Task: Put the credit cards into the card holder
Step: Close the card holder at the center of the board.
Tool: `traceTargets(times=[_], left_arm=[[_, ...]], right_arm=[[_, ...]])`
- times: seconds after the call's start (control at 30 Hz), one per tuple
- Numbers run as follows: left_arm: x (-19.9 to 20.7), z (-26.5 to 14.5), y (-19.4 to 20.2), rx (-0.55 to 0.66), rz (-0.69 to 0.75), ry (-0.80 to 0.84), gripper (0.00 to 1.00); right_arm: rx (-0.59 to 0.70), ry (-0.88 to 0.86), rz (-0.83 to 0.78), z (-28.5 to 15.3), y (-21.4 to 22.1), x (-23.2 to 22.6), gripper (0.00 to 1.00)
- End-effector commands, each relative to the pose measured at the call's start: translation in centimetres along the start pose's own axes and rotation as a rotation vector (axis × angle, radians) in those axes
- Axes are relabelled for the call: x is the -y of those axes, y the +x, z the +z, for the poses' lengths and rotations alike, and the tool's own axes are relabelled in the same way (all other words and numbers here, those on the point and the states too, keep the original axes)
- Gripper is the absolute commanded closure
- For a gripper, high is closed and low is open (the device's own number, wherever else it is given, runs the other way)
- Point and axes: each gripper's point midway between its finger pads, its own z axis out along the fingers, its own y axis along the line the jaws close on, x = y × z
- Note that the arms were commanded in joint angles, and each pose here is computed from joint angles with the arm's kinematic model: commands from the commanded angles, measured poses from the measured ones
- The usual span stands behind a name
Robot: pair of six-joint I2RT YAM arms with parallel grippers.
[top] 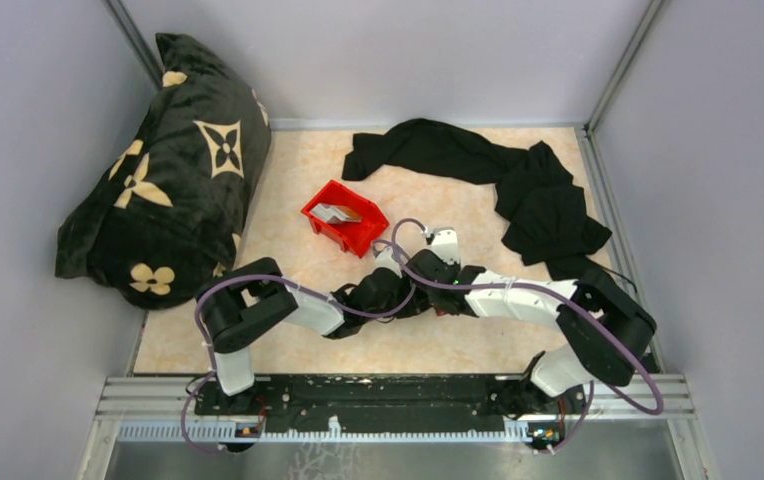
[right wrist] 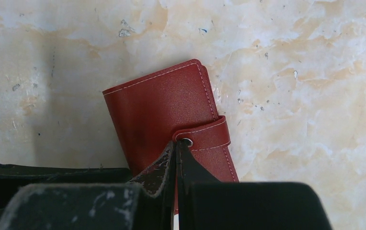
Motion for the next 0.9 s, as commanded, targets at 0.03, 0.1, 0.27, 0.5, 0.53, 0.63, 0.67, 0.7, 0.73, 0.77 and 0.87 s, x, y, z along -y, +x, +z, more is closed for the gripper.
traceTargets(times=[0.03,0.1,0.27,0.5,0.53,0.63,0.67,0.7,0.73,0.77,0.87], left_arm=[[-10.8,-2.6,6.5,-0.226,0.081,-0.354,0.65],[-11.0,-2.7,6.6,-0.228,0.080,-0.361,0.65],[-11.3,-2.7,6.6,-0.232,0.077,-0.381,0.65],[-11.5,-2.4,6.7,-0.236,0.079,-0.402,0.65],[-11.6,-2.4,6.6,-0.236,0.080,-0.406,0.65],[-11.7,-2.3,6.5,-0.233,0.082,-0.418,0.65],[-11.7,-2.3,6.5,-0.232,0.084,-0.422,0.64],[-11.8,-2.2,6.4,-0.229,0.085,-0.430,0.62],[-11.8,-2.1,6.4,-0.229,0.087,-0.435,0.61],[-11.8,-2.0,6.4,-0.230,0.089,-0.439,0.59],[-11.8,-1.6,6.2,-0.231,0.098,-0.452,0.56]], right_arm=[[-0.087,-0.051,0.043,0.8,2.5,0.7,1.00],[-0.098,-0.067,0.068,1.0,2.7,0.8,1.00],[-0.124,-0.099,0.120,1.5,3.2,1.4,1.00],[-0.147,-0.117,0.161,2.0,3.5,1.8,1.00],[-0.154,-0.120,0.168,2.1,3.6,1.8,1.00],[-0.173,-0.132,0.195,2.3,3.9,1.8,1.00],[-0.177,-0.133,0.198,2.4,4.0,1.8,1.00],[-0.179,-0.136,0.205,2.5,4.0,1.7,1.00],[-0.185,-0.139,0.210,2.5,4.2,1.6,1.00],[-0.186,-0.140,0.216,2.5,4.2,1.5,1.00],[-0.187,-0.142,0.235,2.7,4.2,1.4,1.00]])
